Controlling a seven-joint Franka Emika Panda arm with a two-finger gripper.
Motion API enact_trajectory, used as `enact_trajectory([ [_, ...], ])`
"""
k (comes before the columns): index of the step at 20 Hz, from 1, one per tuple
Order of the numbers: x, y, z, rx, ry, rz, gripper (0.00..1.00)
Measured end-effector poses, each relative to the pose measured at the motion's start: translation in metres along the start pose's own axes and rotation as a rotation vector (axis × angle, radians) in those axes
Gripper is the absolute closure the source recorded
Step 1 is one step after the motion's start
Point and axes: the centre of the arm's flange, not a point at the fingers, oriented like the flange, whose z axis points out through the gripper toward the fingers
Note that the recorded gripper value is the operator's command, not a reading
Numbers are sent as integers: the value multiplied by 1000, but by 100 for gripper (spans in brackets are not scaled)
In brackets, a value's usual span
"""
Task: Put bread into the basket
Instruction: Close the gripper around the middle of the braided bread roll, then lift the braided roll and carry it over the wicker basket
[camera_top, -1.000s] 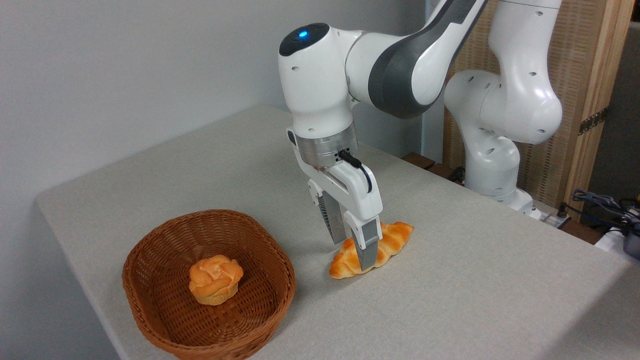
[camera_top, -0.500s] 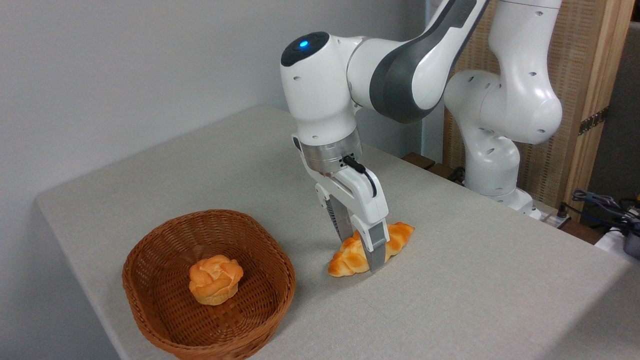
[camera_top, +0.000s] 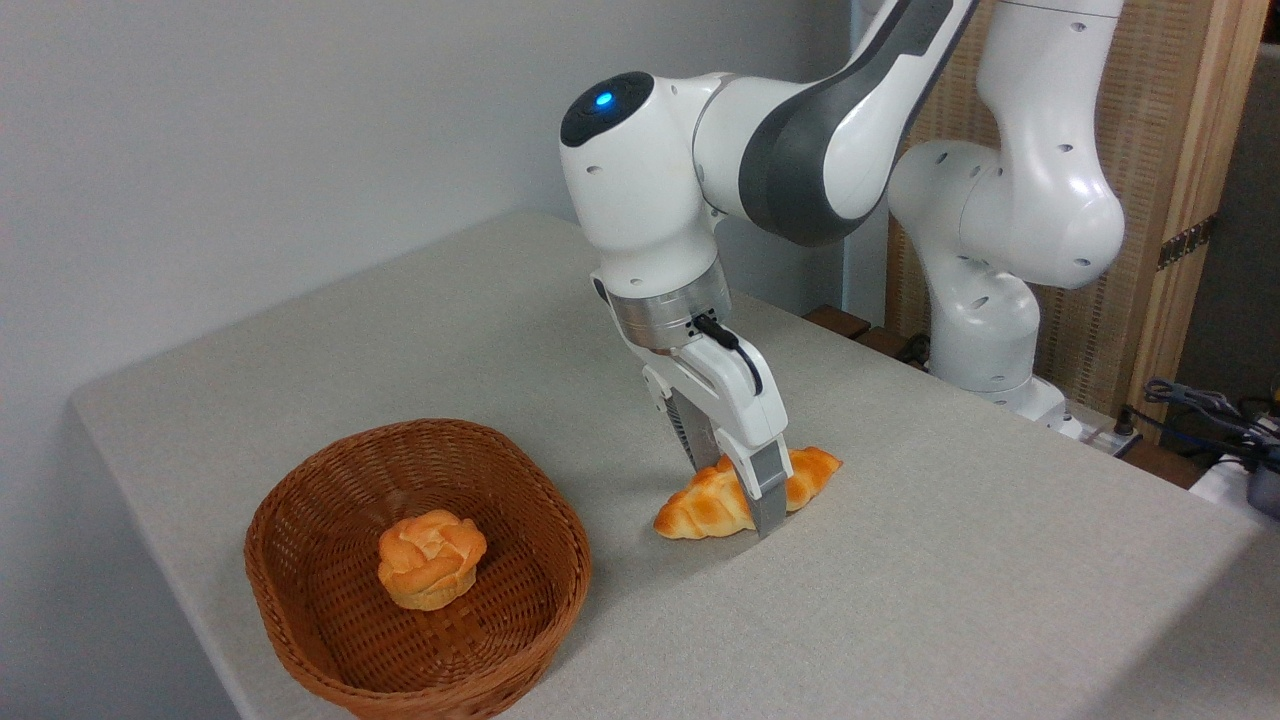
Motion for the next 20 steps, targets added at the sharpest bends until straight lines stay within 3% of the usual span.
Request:
enact_trajectory([
  [2, 0, 0, 0, 0, 0, 0, 55],
  [15, 0, 1, 0, -5, -4, 1, 52],
  [20, -5, 2, -5, -21, -56, 9, 52],
])
